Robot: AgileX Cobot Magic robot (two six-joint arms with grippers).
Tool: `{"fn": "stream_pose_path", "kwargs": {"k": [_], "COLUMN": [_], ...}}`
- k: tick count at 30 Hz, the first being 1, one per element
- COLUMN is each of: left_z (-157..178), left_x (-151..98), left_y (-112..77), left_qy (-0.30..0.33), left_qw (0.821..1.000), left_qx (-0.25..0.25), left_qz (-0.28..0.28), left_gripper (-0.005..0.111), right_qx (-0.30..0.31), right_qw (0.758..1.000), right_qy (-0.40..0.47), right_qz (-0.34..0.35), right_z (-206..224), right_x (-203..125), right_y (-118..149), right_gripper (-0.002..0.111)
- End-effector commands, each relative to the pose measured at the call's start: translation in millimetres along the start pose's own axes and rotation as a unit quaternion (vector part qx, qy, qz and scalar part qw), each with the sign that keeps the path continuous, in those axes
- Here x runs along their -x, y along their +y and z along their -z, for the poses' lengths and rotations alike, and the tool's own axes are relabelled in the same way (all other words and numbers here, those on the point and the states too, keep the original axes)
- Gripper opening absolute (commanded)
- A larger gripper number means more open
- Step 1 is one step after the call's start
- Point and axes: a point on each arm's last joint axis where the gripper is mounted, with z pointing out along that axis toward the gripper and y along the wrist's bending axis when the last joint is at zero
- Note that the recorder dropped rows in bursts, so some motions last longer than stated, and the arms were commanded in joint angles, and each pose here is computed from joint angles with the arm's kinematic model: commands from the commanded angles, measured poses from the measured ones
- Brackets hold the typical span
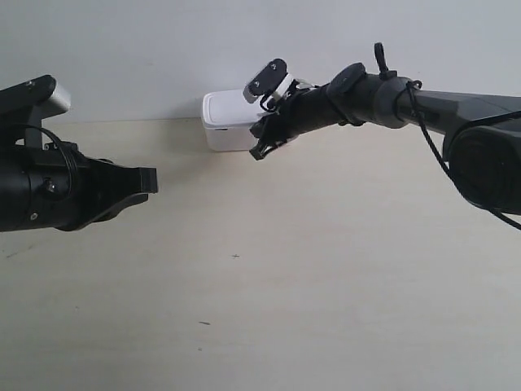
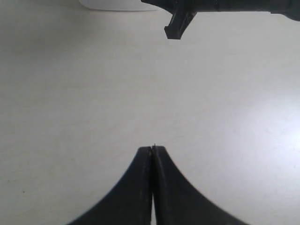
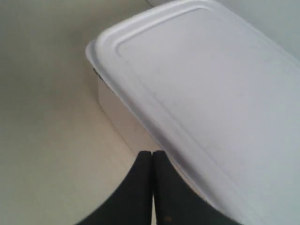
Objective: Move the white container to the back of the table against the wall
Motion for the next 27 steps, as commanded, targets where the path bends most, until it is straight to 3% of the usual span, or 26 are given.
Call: {"fn": "stream_pose_path", "kwargs": {"k": [1, 4, 8, 27], "left_z": [2, 2, 2, 1], "left_x": [-1, -1, -1, -1], "left_y": [-1.1, -1.0, -1.0, -0.4], "left_qy": [0.000, 0.000, 0.000, 0.001], "left_qw": [1.000, 1.000, 1.000, 1.000], "left_qx": [-0.002, -0.002, -0.002, 0.001], "left_qz": [-0.012, -0.017, -0.019, -0.029], "left_gripper": [0.000, 0.000, 0.000, 0.000], "right_qx": [0.001, 0.027, 0.026, 0.014], "right_qw": [0.996, 0.988, 0.983, 0.983], "right_qy": [0.008, -0.003, -0.041, -0.054], "right_qz": [0.089, 0.155, 0.179, 0.177], "right_z": [2, 2, 3, -10], "right_x": [2, 3, 10, -2], "right_y": [-1, 3, 4, 6], "right_gripper": [0.000, 0.000, 0.000, 0.000]}}
